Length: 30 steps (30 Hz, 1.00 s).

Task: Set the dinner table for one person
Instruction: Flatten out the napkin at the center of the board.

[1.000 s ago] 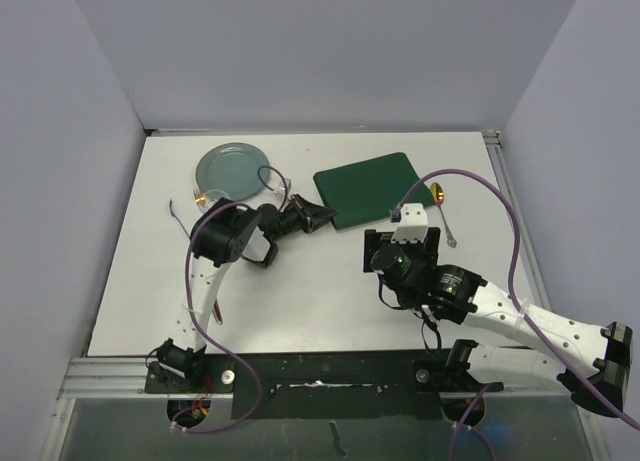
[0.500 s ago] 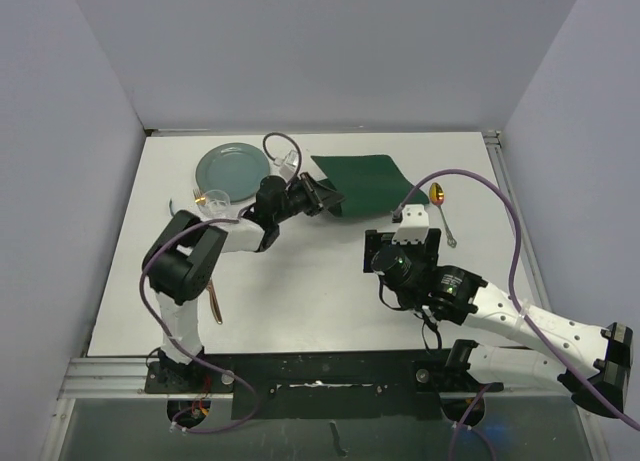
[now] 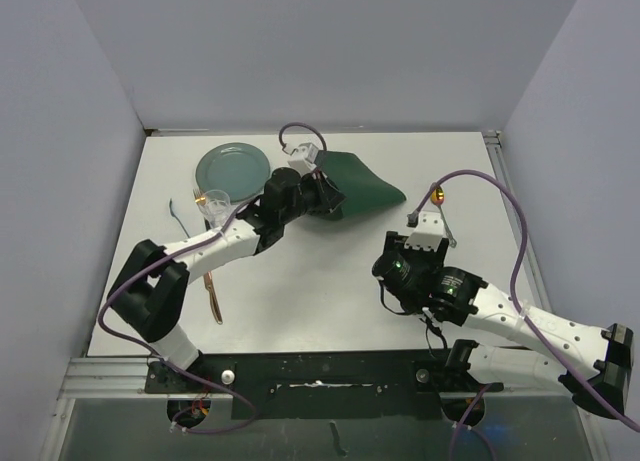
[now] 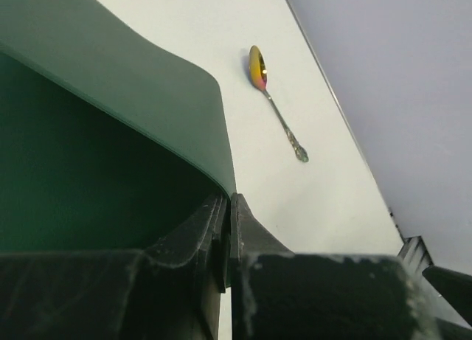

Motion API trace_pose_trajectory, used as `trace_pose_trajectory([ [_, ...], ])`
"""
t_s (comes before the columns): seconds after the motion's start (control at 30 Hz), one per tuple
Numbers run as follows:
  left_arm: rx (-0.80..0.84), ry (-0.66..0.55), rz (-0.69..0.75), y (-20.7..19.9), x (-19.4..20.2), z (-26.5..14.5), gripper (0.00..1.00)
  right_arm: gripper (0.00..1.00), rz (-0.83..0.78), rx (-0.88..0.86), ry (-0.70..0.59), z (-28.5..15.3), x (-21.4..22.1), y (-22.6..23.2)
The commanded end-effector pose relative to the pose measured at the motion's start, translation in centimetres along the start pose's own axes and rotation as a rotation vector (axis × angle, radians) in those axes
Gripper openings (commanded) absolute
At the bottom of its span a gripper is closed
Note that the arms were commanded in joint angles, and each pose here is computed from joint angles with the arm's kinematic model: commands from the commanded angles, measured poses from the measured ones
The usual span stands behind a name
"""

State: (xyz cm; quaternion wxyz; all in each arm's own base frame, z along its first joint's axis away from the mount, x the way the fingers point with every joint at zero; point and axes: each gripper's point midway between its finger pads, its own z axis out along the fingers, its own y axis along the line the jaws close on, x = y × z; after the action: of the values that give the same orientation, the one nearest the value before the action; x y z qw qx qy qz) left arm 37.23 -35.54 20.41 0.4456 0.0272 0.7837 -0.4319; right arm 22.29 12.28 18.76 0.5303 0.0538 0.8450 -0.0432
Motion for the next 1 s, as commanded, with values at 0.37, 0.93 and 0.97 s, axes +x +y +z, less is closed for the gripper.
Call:
trace_pose_trajectory([
  [0.37, 0.110, 0.110, 0.476, -10.5, 1.6, -4.7, 0.00, 0.44, 0.050, 0.176, -0.014, 2.2, -0.7, -1.4],
  [0.93, -0.067, 0.350, 0.724, -10.1, 13.3, -11.1, 0.00, 0.84, 0.219, 0.316, 0.007, 4.3, -2.4, -6.0],
  [0.97, -0.079, 0.343, 0.714, -9.8, 13.2, -11.3, 0.00, 0.85, 0.226, 0.315, 0.001, 4.3, -2.6, -6.2],
])
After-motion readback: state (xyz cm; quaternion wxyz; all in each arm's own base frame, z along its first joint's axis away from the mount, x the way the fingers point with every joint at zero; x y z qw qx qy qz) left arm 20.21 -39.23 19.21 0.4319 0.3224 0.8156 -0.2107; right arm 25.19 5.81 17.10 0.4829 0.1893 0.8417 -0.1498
